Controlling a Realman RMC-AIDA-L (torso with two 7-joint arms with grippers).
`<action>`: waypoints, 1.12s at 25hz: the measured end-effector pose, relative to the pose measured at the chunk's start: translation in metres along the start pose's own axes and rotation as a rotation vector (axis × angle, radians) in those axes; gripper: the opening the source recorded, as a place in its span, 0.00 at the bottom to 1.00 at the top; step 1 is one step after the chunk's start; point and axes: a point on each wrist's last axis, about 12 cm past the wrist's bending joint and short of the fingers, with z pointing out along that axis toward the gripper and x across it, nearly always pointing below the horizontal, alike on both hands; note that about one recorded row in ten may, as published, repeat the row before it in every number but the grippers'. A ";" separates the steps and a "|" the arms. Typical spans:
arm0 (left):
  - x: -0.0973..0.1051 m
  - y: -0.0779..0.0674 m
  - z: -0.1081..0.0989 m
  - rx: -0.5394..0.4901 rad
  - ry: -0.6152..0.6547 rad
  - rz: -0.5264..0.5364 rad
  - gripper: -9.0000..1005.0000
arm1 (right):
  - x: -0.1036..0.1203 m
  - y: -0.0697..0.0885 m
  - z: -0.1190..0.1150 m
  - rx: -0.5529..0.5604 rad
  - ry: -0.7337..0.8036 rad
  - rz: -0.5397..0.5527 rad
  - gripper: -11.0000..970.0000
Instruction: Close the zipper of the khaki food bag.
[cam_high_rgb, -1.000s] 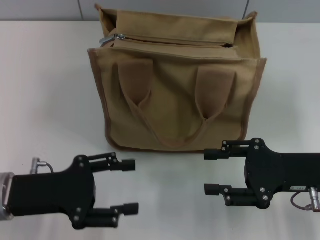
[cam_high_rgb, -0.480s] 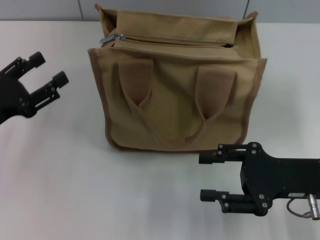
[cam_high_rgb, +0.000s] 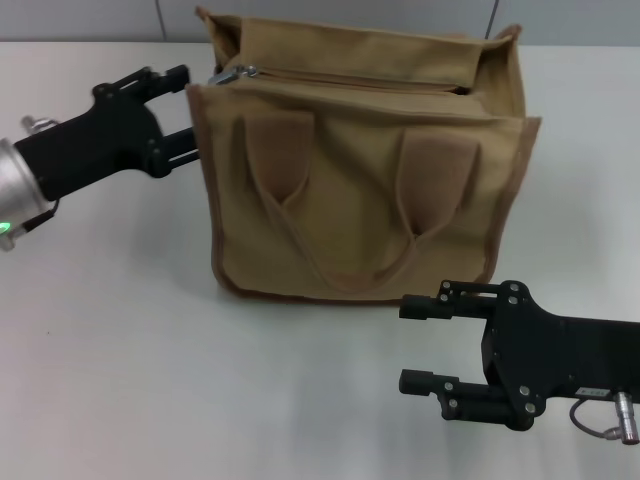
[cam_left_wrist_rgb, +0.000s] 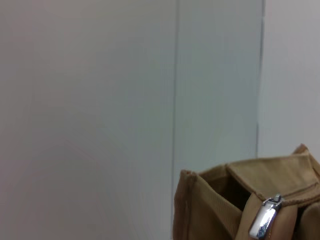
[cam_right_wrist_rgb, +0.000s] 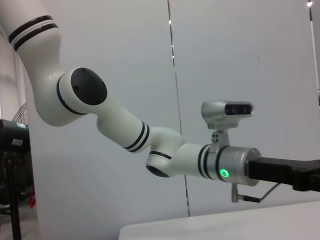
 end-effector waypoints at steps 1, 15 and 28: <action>-0.002 0.001 0.005 0.006 0.004 0.009 0.77 | 0.001 0.001 0.000 0.003 -0.002 0.004 0.65; -0.019 0.002 0.004 -0.041 -0.184 0.023 0.77 | 0.009 0.010 0.001 0.033 -0.054 0.056 0.65; 0.003 -0.018 -0.009 -0.042 -0.215 0.043 0.69 | 0.008 0.011 0.003 0.048 -0.095 0.035 0.65</action>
